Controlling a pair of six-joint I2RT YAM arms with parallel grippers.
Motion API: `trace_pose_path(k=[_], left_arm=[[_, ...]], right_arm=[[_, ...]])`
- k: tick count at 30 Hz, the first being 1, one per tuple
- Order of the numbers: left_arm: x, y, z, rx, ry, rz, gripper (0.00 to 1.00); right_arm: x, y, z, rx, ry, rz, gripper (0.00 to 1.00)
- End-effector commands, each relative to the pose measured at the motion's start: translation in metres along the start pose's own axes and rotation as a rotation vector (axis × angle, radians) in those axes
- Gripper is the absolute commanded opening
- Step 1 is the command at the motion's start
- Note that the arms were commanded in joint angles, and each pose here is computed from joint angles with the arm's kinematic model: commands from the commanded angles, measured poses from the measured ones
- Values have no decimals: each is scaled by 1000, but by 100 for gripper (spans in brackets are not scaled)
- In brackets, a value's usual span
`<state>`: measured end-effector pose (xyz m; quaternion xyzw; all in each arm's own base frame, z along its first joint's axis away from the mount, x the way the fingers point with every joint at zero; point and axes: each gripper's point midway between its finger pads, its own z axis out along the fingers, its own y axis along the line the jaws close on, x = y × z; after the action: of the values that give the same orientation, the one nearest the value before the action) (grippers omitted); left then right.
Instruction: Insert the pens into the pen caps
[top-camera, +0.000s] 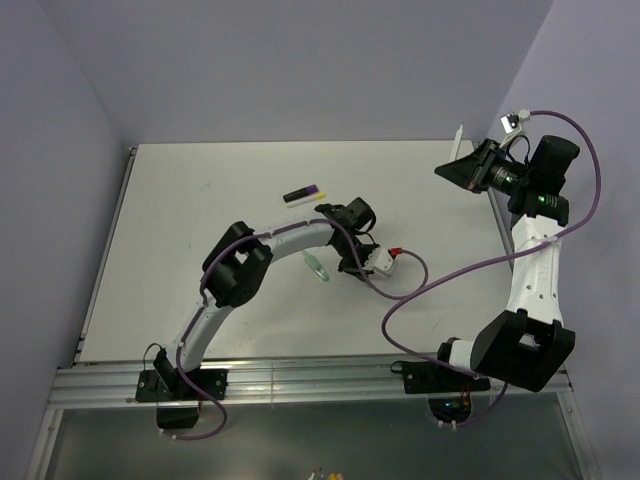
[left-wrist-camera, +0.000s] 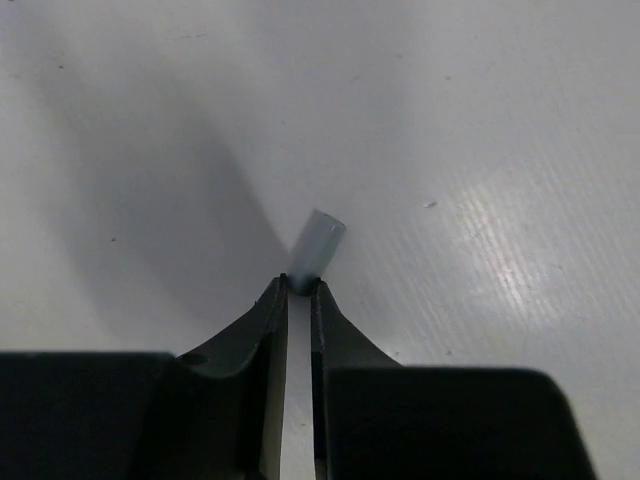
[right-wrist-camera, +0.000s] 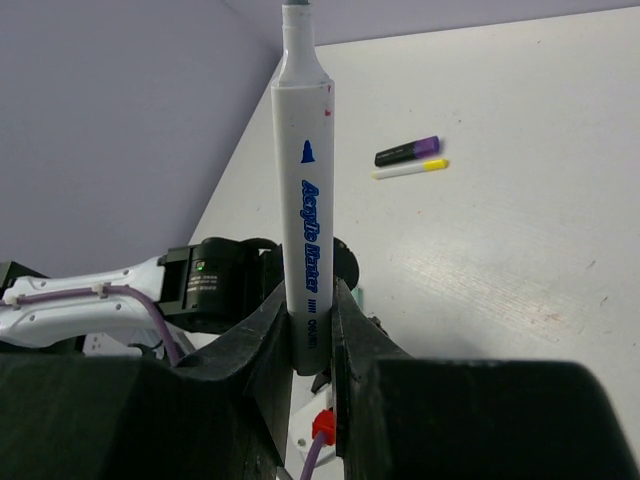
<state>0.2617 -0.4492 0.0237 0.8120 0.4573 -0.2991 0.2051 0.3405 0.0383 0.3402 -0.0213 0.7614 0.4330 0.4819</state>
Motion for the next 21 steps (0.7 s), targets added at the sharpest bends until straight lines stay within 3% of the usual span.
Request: trace_pose_path(k=[1, 8, 10, 12, 15, 21], left_arm=[[22, -38, -10, 70, 146, -32, 10], [55, -65, -35, 19, 302, -112, 8], [63, -71, -38, 17, 326, -143, 14], [69, -70, -39, -7, 340, -178, 32], [65, -65, -42, -37, 334, -181, 43], [44, -50, -47, -45, 352, -173, 46]], right_arm=[[-17, 15, -5, -23, -28, -62, 0], [-16, 14, -6, -25, -26, -57, 0], [-15, 15, -6, -25, -26, -57, 0], [-15, 14, -6, -28, -24, -58, 0], [-15, 15, -6, -28, -25, -60, 0], [-16, 16, -6, -27, -28, -64, 0]])
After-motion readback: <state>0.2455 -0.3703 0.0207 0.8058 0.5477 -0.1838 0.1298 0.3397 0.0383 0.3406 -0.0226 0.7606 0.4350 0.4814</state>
